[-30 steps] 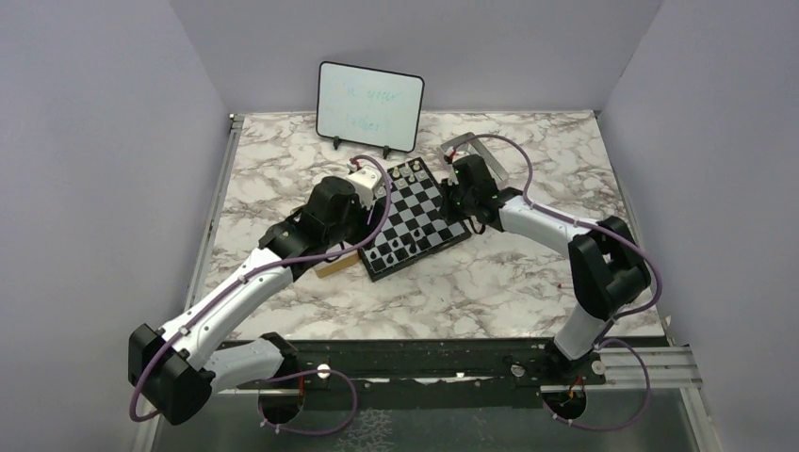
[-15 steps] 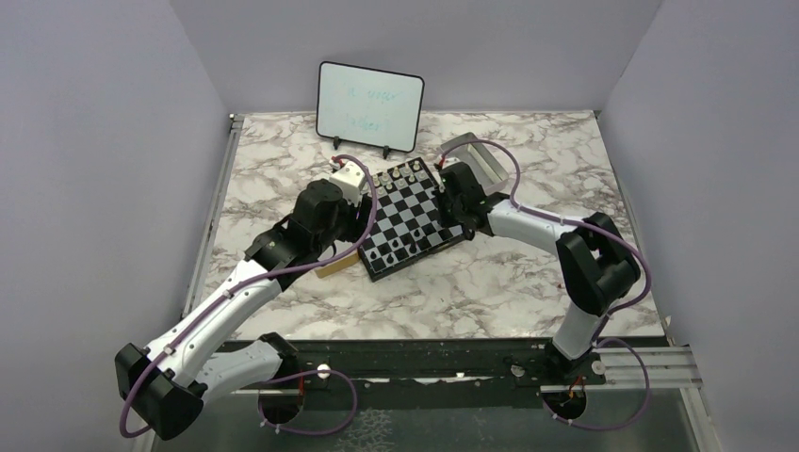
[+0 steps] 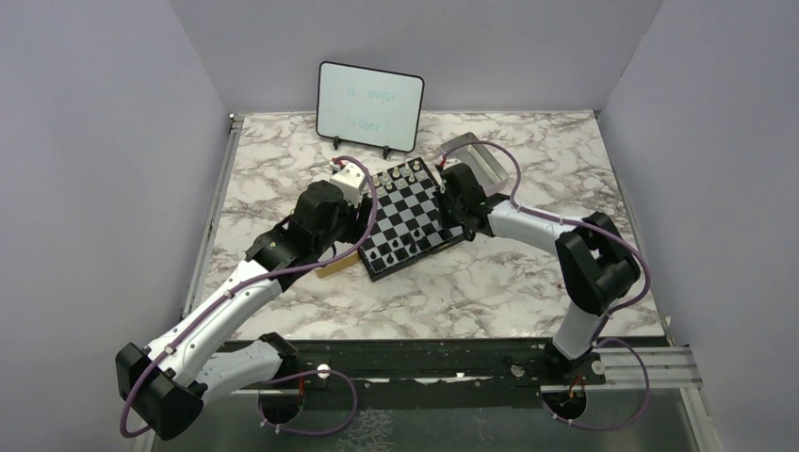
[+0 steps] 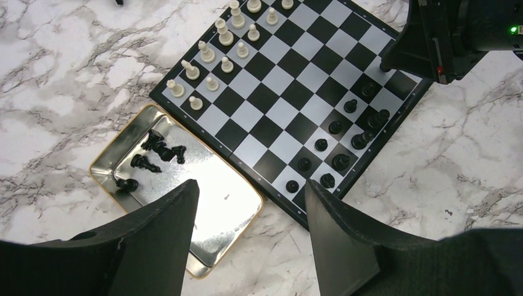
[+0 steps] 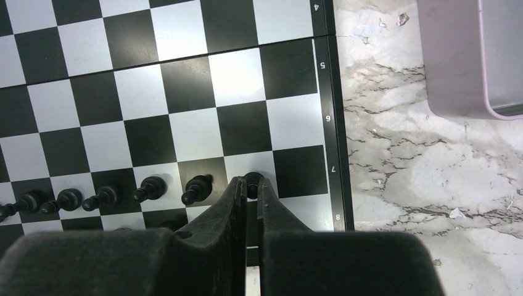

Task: Set up the chess pieces on the board
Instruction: Place the chess piece on the chessboard.

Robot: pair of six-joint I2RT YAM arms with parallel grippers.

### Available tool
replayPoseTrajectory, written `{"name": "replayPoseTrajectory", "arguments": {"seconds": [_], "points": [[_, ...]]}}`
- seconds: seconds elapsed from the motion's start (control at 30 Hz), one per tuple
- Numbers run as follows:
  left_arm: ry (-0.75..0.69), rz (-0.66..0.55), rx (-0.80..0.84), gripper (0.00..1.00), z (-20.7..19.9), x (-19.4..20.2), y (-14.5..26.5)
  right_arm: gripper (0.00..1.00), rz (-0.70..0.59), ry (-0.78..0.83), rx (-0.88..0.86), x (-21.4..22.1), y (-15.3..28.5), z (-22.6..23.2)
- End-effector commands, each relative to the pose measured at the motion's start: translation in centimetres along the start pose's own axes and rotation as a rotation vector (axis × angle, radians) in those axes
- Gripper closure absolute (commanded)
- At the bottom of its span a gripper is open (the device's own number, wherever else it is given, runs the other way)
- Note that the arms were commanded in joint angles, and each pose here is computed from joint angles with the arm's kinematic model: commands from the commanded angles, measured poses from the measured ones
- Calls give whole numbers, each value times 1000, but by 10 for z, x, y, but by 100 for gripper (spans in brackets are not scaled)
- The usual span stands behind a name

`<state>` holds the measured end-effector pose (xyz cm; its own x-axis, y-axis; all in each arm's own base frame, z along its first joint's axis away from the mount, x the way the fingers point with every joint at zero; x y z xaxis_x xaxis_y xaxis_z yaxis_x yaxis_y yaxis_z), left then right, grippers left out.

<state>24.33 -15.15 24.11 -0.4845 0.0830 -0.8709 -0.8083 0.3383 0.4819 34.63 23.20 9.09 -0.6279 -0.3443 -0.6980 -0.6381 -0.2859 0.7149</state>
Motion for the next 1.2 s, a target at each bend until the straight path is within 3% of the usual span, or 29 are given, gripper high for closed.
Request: {"name": "replayPoseTrajectory", "arguments": {"seconds": [0.0, 0.73, 1.17], "points": [[6, -30, -10, 35, 1, -4, 1, 89, -8, -1, -4, 3, -7, 5], [4, -26, -7, 34, 1, -3, 0, 80, 15, 11, 16, 10, -12, 8], [4, -23, -24, 34, 3, -1, -1, 66, -9, -10, 27, -5, 1, 8]]}}
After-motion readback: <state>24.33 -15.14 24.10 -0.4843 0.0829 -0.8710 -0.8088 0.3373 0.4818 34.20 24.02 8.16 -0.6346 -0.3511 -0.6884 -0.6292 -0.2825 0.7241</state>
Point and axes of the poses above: each gripper's point midway between its finger pads, its own y axis back along the fingers, its own z axis along the line the jaws close on, x = y × z, the point moved 4 cm from there along y, back along the fingers, and after that the axes turned 9 degrees about y, right-handed, at the moved point
